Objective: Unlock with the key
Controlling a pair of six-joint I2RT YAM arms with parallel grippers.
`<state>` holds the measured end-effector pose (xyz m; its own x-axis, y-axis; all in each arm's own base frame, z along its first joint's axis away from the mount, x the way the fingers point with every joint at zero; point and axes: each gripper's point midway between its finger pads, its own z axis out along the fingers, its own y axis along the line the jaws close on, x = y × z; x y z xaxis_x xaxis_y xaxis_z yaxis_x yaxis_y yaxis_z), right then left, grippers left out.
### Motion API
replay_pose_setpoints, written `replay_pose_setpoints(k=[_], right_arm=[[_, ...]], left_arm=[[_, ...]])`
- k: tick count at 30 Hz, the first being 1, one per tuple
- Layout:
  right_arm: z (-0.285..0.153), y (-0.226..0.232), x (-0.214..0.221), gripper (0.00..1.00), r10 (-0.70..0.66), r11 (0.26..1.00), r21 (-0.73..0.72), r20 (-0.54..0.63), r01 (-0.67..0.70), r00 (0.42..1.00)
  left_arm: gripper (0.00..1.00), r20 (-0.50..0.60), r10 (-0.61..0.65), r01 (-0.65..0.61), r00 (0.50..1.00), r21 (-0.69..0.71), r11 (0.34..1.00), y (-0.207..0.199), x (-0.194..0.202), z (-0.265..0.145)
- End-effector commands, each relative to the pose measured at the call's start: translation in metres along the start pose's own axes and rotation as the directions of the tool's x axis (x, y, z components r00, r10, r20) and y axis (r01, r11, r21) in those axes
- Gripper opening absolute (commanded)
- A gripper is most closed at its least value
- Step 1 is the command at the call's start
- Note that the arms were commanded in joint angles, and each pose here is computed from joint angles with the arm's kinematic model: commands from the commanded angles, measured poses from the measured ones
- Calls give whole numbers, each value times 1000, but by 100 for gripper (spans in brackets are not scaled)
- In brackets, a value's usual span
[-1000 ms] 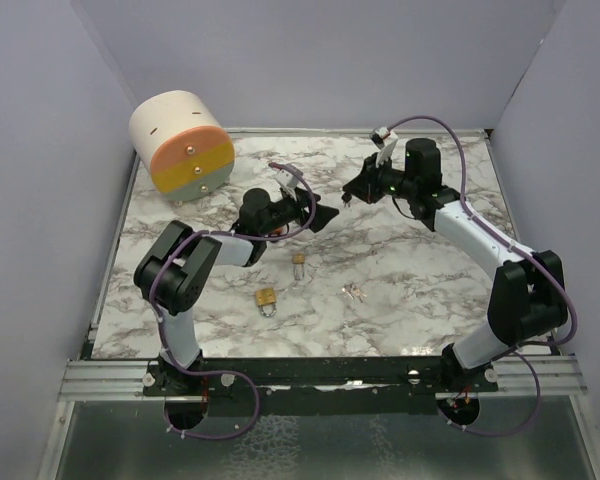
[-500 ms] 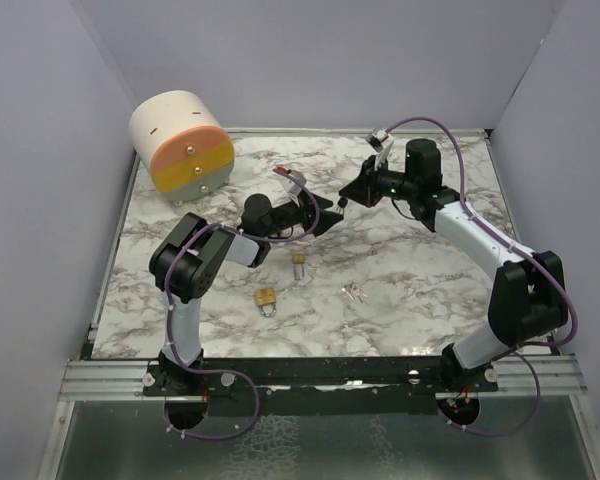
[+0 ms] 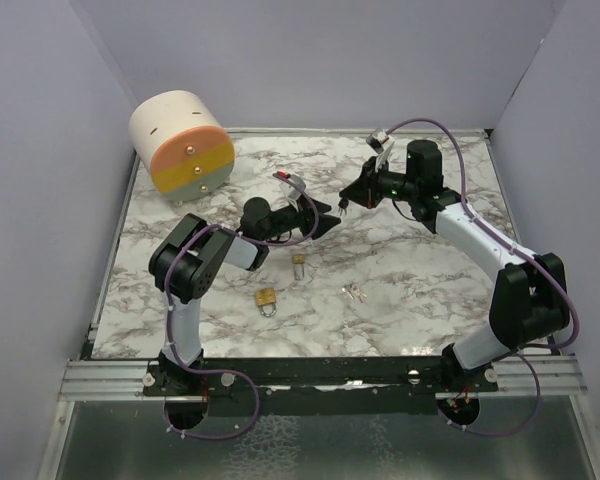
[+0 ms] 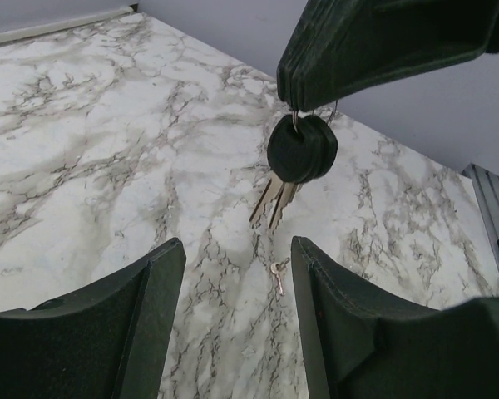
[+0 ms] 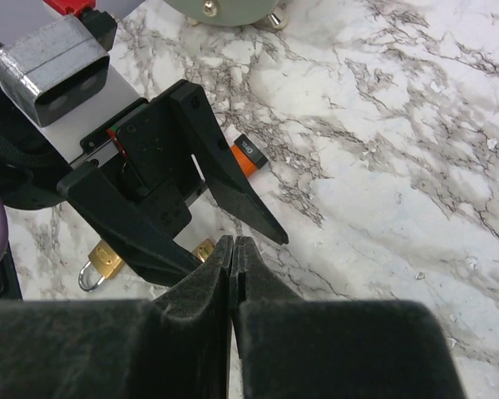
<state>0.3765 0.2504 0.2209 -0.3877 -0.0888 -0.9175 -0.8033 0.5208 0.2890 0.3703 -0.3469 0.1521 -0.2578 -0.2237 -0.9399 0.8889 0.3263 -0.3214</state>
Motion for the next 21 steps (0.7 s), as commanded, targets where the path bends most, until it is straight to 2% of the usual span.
replay_pose_setpoints(k=[1, 9, 21], right_arm=[[-7, 9, -10, 1, -43, 999, -16, 26, 43, 999], [-8, 11, -10, 1, -43, 999, -28, 27, 43, 999], [-8, 13, -10, 1, -37, 999, -37, 26, 38, 999]], left_arm=[[57, 21, 72, -71, 997, -46, 996, 0, -13, -9], [57, 64, 102, -92, 993, -147, 985, 11, -27, -12], [57, 55, 147, -135, 988, -180, 974, 15, -24, 0]])
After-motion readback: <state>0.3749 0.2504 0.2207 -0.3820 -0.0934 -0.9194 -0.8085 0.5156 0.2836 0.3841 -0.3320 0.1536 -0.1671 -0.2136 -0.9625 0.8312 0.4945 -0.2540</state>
